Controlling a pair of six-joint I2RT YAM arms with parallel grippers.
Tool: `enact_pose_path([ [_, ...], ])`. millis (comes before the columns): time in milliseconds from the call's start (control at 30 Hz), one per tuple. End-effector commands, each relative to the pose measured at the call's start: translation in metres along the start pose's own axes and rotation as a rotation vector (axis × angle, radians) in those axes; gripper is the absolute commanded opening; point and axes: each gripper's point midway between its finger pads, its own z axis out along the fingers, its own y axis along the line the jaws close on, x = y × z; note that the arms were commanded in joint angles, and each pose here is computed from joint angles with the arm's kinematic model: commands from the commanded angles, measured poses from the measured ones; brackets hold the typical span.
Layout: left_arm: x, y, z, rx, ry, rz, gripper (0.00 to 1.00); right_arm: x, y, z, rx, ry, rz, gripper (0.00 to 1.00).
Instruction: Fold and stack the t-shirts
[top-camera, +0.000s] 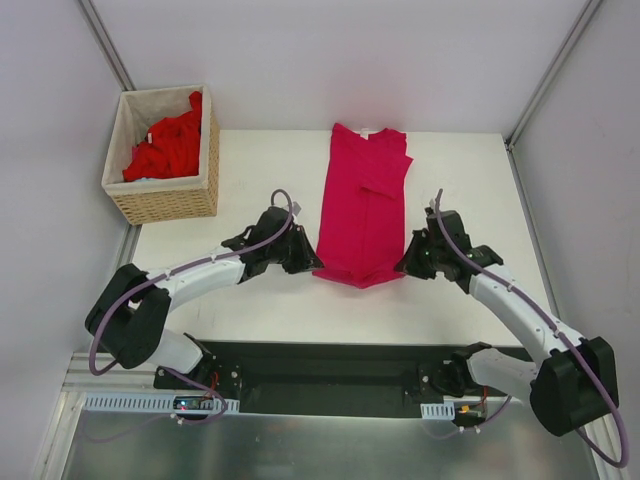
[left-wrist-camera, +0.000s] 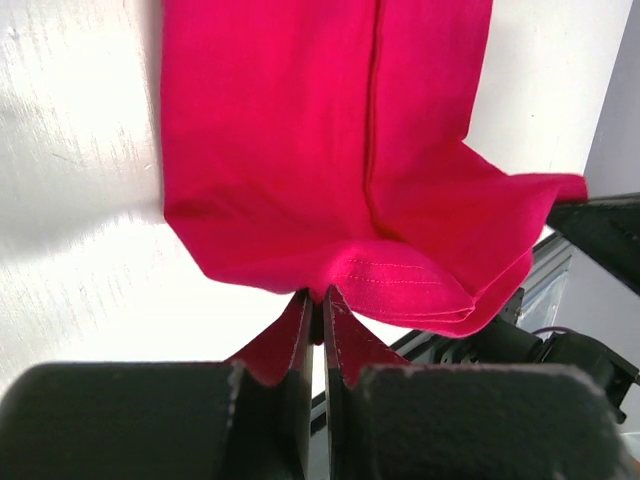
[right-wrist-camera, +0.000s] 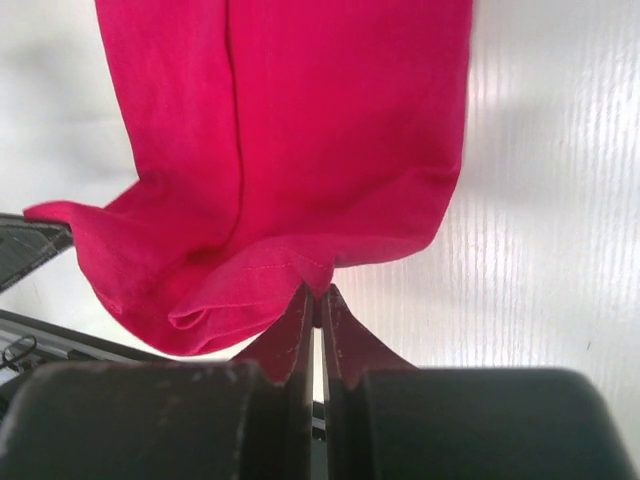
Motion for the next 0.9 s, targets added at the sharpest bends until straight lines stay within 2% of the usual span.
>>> enact_pose_path([
  [0, -0.019, -0.021, -0.007, 0.047, -0.02, 0.038, 0.0, -0.035, 0.002, -0.009, 0.007, -0.079, -0.006, 0.01],
  [367, -0.051, -0.043, -0.002, 0.065, -0.038, 0.065, 0.0, -0.06, 0.001, -0.011, 0.01, -0.098, 0.015, 0.01],
  [867, -0.096, -0.042, 0.016, 0.035, -0.06, 0.056, 0.0, -0.103, 0.002, 0.007, 0.008, -0.106, 0.048, 0.01],
])
